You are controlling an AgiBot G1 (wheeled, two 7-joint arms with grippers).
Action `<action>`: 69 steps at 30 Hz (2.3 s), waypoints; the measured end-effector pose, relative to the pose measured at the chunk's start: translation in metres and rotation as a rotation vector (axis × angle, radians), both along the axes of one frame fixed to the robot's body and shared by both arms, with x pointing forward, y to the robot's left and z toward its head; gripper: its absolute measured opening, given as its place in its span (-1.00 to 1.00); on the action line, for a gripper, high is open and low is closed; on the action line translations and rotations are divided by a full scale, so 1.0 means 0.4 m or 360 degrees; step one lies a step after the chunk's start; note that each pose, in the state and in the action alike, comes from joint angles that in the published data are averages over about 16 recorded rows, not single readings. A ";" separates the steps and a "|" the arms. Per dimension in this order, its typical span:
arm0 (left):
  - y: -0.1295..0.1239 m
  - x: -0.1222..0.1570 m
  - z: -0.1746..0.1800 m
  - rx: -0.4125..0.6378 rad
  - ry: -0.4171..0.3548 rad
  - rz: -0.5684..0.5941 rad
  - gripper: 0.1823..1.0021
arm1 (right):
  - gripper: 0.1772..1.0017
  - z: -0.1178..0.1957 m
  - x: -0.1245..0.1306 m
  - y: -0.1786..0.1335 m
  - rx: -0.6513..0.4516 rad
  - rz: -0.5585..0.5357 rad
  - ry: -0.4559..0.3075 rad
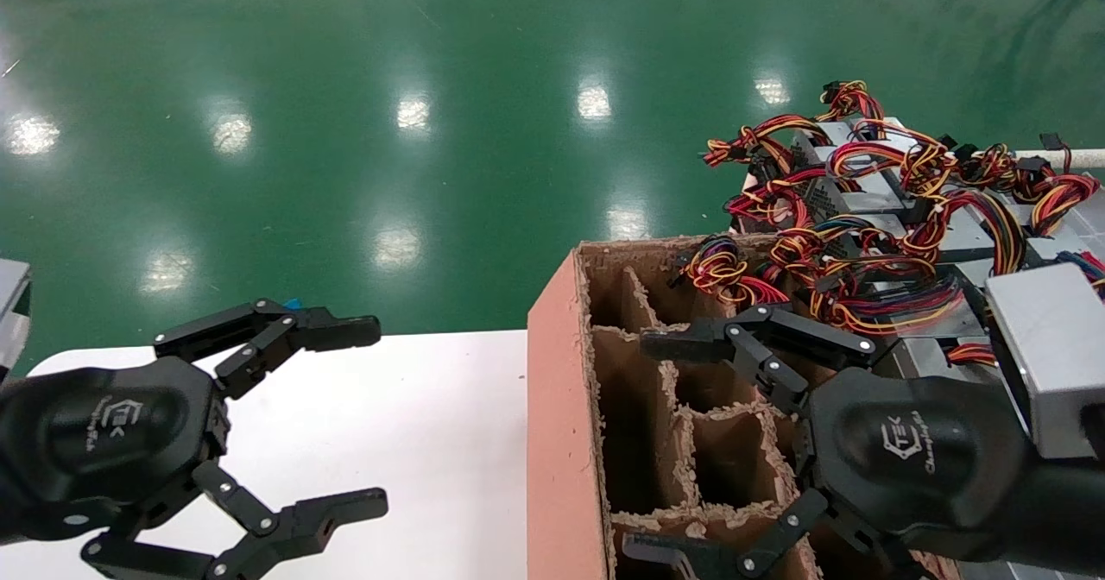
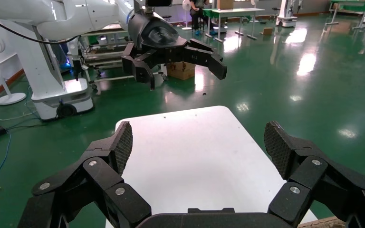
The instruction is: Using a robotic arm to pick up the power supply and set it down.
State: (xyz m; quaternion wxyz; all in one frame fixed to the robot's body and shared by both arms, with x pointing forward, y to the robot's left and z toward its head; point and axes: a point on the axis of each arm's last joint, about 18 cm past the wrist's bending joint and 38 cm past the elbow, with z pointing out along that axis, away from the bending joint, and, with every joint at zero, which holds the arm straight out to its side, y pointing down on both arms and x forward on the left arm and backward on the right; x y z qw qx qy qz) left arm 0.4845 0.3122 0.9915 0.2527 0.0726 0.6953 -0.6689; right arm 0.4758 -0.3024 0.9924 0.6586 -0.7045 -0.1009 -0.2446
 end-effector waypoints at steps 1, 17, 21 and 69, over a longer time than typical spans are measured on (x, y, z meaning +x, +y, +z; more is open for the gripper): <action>0.000 0.000 0.000 0.0000 0.0000 0.0000 0.99 | 1.00 0.000 0.000 0.000 0.0000 0.0000 0.0000; 0.000 0.000 0.000 0.0000 0.0000 0.0000 0.99 | 1.00 0.000 0.000 0.000 0.0000 0.0000 0.0000; 0.000 0.000 0.000 0.0000 0.0000 0.0000 0.99 | 1.00 0.000 0.000 0.000 0.0000 0.0000 -0.0002; 0.000 0.000 0.000 0.0000 0.0000 0.0000 -0.69 | 0.93 0.138 0.429 -0.005 -0.0820 -0.1167 -0.0433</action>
